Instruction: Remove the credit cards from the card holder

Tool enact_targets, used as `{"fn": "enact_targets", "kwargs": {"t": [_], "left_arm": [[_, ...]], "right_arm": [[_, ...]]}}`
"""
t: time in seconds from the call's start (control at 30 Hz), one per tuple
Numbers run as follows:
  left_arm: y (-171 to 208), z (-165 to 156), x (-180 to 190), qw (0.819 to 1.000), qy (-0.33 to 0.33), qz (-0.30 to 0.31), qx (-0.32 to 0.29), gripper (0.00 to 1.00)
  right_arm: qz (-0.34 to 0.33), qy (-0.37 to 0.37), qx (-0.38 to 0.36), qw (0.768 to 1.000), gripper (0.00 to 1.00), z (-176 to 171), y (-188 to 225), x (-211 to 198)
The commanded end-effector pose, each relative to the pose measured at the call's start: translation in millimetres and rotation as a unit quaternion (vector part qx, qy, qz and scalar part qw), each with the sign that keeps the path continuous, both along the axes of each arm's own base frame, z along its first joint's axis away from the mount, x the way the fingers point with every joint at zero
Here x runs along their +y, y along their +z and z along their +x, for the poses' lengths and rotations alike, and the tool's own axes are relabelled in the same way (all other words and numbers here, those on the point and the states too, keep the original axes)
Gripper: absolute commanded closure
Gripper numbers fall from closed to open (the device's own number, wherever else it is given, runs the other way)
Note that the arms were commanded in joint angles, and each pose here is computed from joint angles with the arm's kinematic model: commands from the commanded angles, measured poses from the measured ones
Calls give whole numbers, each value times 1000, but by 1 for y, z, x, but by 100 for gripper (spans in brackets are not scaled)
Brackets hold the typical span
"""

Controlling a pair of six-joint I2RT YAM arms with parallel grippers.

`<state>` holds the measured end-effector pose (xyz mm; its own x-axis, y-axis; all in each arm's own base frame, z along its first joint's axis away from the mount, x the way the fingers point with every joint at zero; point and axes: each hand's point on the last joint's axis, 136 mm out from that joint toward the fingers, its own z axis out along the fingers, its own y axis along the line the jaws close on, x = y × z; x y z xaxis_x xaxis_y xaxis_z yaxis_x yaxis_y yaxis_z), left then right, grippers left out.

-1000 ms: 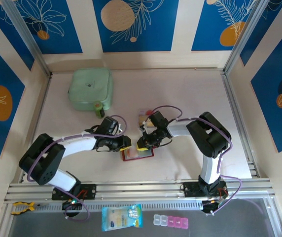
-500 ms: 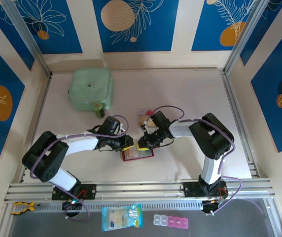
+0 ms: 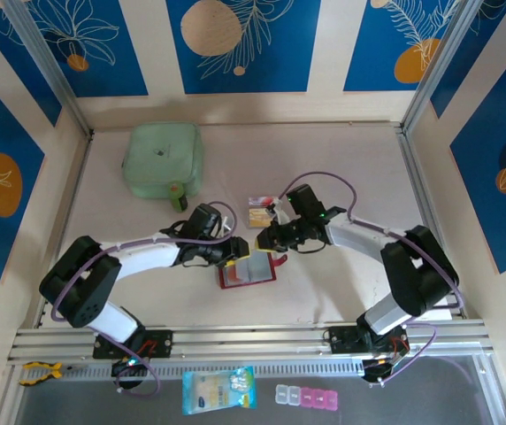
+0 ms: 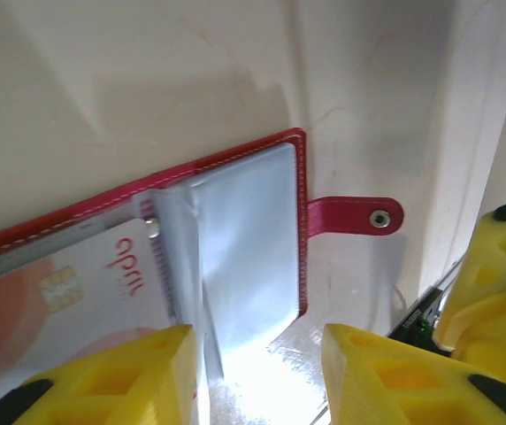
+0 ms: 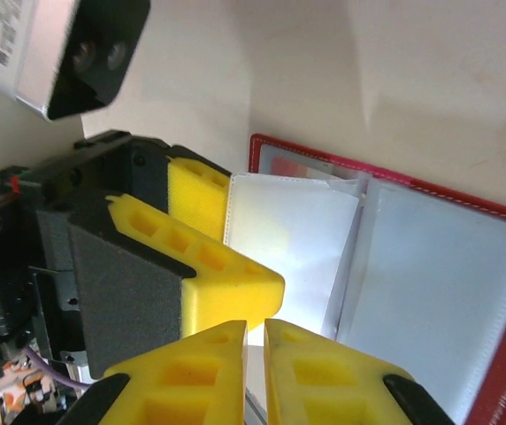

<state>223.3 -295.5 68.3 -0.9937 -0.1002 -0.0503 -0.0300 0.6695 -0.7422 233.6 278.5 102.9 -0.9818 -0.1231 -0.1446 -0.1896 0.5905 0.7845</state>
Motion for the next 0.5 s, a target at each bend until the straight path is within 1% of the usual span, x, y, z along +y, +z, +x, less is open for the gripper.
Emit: {"fn": "enact_targets", "kwargs": {"t": [0.0,0.47], "left_arm": [[15,-3,-12,1000,-14,-9,-1,55],[9,0,-59,998,-54,-9,6,52]], "right_arm": [[-15,-20,13,1000,86,-6,1,-17],[-20,-49,5,999,80,-7,19,-45]]}}
